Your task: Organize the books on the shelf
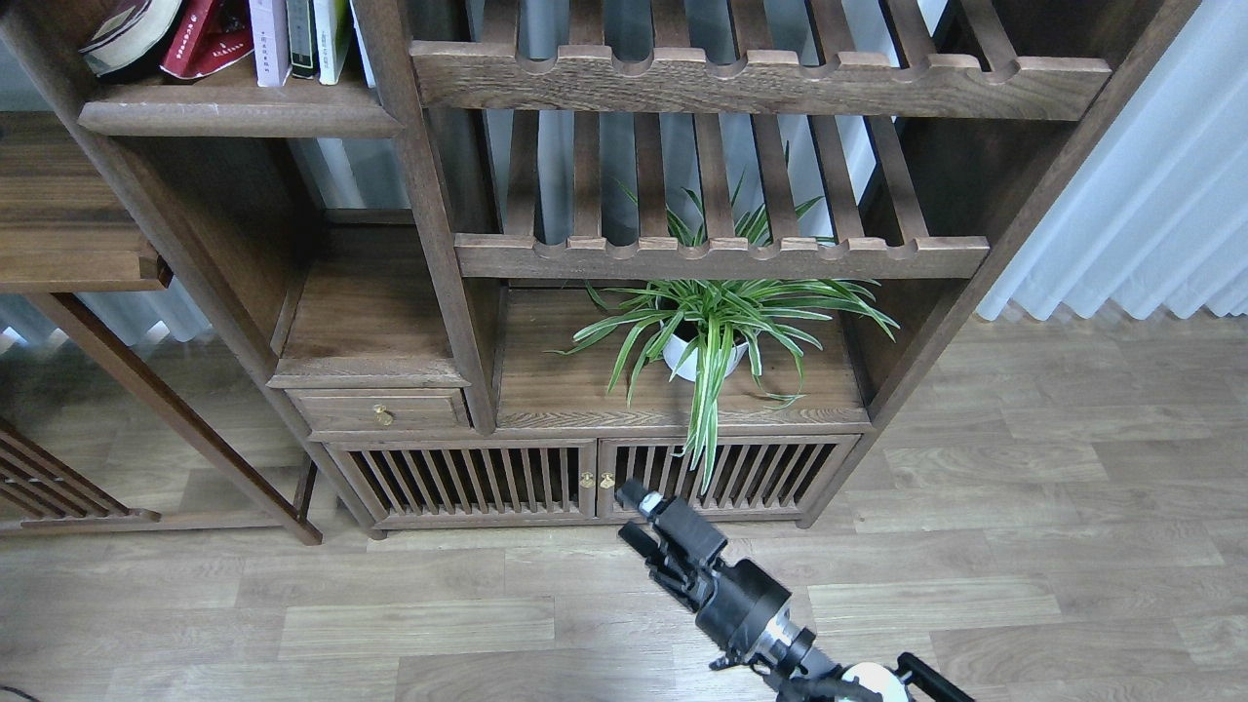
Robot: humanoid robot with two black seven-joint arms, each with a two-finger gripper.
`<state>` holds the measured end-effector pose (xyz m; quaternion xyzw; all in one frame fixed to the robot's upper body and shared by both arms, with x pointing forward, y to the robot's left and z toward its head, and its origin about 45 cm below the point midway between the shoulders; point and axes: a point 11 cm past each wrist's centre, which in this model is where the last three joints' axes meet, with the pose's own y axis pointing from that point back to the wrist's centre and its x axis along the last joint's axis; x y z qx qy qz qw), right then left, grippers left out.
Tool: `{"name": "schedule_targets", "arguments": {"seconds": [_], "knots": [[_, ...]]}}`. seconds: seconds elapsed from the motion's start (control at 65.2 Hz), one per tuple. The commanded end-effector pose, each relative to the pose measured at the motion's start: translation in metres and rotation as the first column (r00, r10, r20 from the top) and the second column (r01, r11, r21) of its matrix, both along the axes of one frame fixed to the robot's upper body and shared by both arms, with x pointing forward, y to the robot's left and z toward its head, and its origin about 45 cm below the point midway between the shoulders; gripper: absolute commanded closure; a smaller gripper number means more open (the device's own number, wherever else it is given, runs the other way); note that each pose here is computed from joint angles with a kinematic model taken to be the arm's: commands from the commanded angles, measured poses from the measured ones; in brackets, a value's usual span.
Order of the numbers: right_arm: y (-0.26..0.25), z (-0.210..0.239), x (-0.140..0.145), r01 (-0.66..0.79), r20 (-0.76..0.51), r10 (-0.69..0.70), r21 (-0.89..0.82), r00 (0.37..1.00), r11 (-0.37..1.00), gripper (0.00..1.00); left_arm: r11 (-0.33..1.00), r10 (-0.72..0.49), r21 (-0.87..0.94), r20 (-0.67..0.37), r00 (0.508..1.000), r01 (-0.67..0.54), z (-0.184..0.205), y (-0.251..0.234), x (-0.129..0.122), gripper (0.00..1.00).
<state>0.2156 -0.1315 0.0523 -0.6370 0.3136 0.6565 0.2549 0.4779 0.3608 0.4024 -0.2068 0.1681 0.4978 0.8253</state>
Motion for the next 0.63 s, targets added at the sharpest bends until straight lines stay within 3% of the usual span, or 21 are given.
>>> {"name": "schedule_targets", "arguments": {"seconds": [0.0,0.368,0.506,0.613], "knots": [[-0.002,0.005,0.009,0.022,0.019,-0.022,0.002,1.000,1.000,0.02,0.998,-0.046,-0.034,-0.084,0.995,0.044,-0.045,-0.002,-0.027,0.01],[-0.005,0.006,0.013,0.039,0.027,-0.039,0.000,0.999,0.999,0.02,0.992,-0.052,-0.124,-0.370,0.928,0.006,-0.218,-0.003,-0.131,0.02],[-0.006,0.007,0.014,0.045,0.030,-0.045,0.001,0.999,0.999,0.02,0.979,-0.081,-0.204,-0.420,0.904,-0.007,-0.260,-0.032,-0.163,0.02],[-0.004,0.012,0.015,0.040,0.043,-0.040,0.009,0.998,0.999,0.02,0.966,-0.111,-0.257,-0.426,0.898,-0.003,-0.273,-0.054,-0.174,0.02]]}}
